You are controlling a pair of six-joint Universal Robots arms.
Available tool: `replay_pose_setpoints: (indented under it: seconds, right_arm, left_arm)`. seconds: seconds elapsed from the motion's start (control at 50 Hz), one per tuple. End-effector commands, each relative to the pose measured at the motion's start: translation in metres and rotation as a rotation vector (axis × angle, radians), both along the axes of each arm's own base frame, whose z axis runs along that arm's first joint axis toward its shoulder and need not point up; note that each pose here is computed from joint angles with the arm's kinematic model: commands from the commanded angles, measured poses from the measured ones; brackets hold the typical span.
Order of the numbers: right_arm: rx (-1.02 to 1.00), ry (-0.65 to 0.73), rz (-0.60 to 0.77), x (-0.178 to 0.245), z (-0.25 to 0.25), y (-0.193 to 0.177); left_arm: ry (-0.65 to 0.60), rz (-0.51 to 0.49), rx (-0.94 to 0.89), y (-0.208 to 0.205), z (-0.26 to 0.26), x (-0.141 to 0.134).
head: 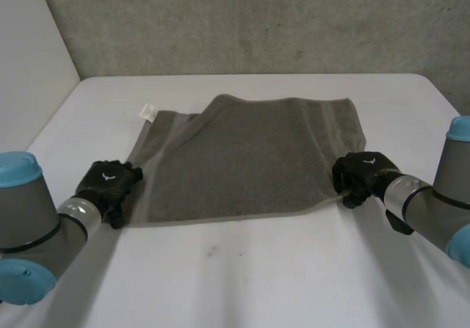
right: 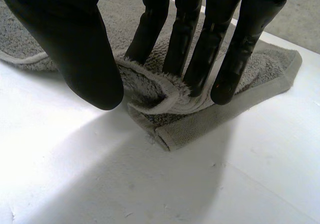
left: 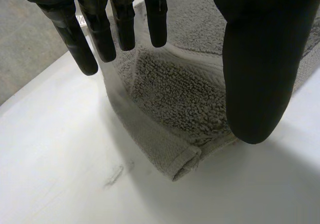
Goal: Fold the towel.
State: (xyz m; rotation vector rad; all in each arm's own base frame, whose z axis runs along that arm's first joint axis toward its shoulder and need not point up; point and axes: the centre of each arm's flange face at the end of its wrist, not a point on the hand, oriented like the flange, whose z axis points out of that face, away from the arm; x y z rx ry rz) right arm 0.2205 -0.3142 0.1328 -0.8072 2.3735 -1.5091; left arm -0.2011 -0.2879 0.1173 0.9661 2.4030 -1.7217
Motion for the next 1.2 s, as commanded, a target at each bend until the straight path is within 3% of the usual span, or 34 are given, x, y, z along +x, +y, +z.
replay_pose_setpoints:
  seconds: [0.02, 0.5, 1.2]
  right_arm:
    - [-0.006, 0.002, 0.002, 0.000, -0.001, -0.001]
    - [-0.008, 0.006, 0.004, 0.000, -0.003, -0.001]
    - [-0.008, 0.006, 0.004, 0.000, -0.003, -0.001]
  left_arm:
    - [0.001, 0.000, -0.002, -0.006, -0.006, -0.001]
    - [0.023, 0.001, -0.062, -0.028, -0.004, -0.006]
    - [0.020, -0.025, -0.044, -0.010, -0.003, -0.006]
